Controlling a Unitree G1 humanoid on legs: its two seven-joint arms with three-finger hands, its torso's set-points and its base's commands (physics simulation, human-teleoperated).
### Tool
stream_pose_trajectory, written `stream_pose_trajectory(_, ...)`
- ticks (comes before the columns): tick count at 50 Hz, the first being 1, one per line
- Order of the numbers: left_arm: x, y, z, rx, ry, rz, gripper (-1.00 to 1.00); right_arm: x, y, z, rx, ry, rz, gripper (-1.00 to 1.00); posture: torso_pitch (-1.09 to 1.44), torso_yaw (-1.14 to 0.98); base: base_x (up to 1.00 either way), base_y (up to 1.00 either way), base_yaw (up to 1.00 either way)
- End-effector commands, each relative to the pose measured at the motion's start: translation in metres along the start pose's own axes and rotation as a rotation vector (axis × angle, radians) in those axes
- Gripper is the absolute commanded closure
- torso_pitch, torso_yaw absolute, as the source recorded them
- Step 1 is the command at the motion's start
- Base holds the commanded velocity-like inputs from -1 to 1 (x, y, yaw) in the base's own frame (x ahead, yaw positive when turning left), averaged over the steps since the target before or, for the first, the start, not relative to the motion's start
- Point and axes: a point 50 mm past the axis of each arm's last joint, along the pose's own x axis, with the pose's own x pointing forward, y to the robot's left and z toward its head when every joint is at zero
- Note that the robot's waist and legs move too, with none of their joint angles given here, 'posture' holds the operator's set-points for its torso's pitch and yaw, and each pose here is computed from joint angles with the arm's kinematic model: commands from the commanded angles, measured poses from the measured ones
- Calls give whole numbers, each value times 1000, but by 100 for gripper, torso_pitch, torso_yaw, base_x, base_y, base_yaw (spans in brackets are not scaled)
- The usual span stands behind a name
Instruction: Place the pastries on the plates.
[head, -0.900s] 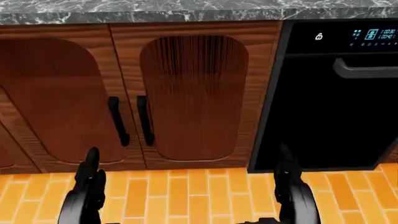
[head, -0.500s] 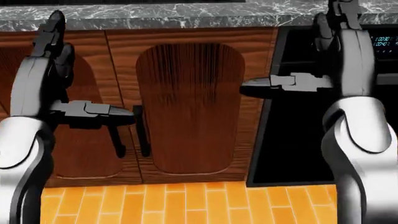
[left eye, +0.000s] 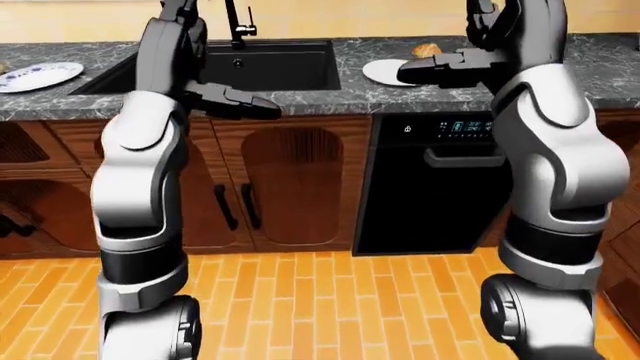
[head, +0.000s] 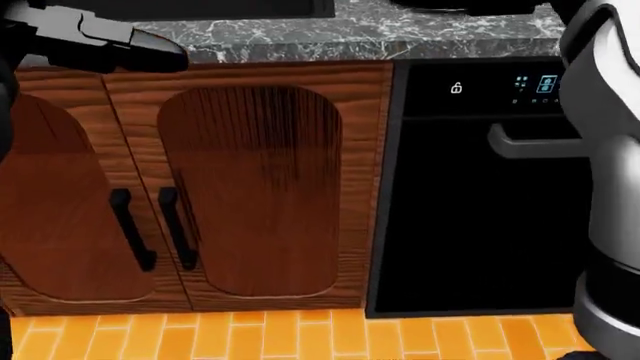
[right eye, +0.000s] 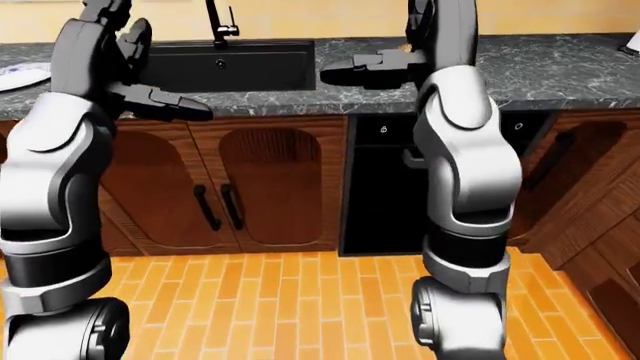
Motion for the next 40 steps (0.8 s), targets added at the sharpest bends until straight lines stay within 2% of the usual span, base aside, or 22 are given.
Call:
stream_pose_trajectory(1,-1,7,19,14,-78,25,-100,-1,-4,20,0,-87,-24,-100,0,0,30,-30,0)
stream_pose_trajectory(12,12,15,45,46,-137,57,-100,-2,-4,14,17,-83,-37,-100,0,0,33,-35,0)
stream_pose_trajectory(14,12,16,41,64,-134,79,-100,-4,-5,14,13,-87,-37,-100,0,0,35,-61,0)
stream_pose_trajectory(19,12,18,43,64,-138,93,-100,-5,-6,14,20,-88,-41,-100,0,0,35,-54,0)
stream_pose_trajectory(22,11,22,42,59,-143,125,-100,-6,-6,16,4,-91,-36,-100,0,0,35,-52,0)
stream_pose_trajectory(40,2,30,43,64,-147,148,-100,-7,-5,15,-25,-90,-27,-100,0,0,35,-29,0)
